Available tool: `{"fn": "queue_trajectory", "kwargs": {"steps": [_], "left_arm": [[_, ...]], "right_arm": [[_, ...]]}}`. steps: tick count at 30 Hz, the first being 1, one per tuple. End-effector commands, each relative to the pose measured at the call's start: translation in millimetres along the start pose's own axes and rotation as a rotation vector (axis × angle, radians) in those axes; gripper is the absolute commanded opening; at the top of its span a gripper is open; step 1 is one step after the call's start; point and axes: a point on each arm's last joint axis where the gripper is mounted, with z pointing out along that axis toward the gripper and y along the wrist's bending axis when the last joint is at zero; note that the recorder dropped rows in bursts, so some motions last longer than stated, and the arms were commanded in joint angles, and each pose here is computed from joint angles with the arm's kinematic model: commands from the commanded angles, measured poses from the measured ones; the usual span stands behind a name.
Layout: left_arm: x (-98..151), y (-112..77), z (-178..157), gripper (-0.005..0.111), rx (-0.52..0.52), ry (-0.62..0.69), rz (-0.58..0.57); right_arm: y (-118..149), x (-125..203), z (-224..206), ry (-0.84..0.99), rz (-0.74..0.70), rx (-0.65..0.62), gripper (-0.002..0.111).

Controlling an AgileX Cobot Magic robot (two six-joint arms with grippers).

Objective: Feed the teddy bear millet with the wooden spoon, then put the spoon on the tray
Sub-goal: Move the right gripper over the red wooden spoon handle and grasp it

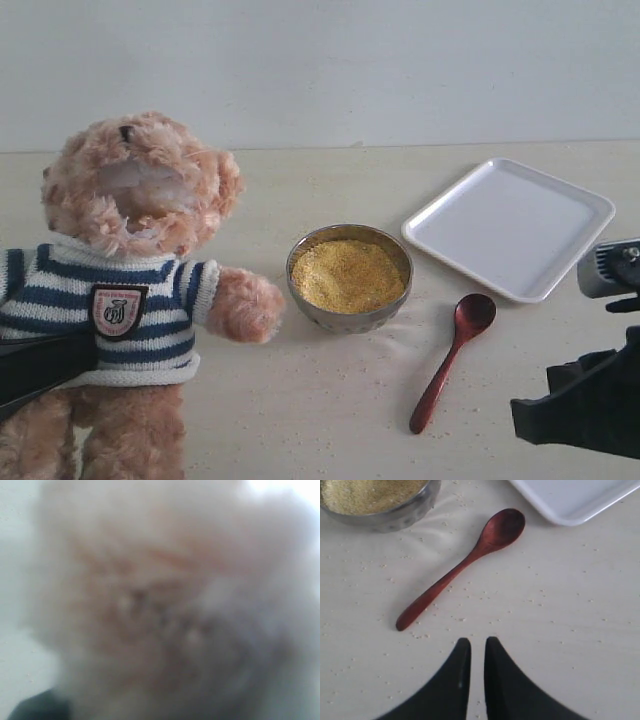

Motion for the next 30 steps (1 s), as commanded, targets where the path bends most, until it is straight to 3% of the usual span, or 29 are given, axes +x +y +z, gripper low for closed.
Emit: {"fn": "queue_trajectory", "kwargs": {"steps": [1,7,15,19,22,25,26,30], "left_arm": [[-0.8,-2.6,-0.6,0.005,0.017,-0.018,0.011],[-0.8,-2.6,-0.6,0.005,0.017,-0.018,0.011],[-1.8,-2.3,-0.6,0.005,0.014,-0.029,0.007],[-2.0,-2.3,-0.7,0.005,0.014,-0.031,0.006],[-2.0,-2.3,-0.7,0.005,0.014,-0.031,0.006],[-2.0,-2.3,-0.7,0.005,0.014,-0.031,0.006],[-2.0,-2.3,-0.7,0.005,0.014,-0.031,0.006],[-1.6,-2.4,-0.6,0.005,0.015,-0.026,0.008]], "right_arm": [[12.0,8.7,13.1,0.039,-0.035,0.018,0.012],[29.1,14.0,36.4,0.048,-0.074,0.08,0.012],[50.9,6.2,43.3,0.062,0.001,-0.039,0.012],[50.3,1.2,43.2,0.023,-0.013,-0.023,0.013],[50.6,1.6,43.9,0.025,0.023,-0.024,0.031],[49.9,4.7,49.3,0.042,0.074,0.007,0.065],[49.1,6.0,51.6,0.048,0.102,0.026,0.071],[47.4,13.2,64.4,0.078,0.129,0.098,0.066]]}}
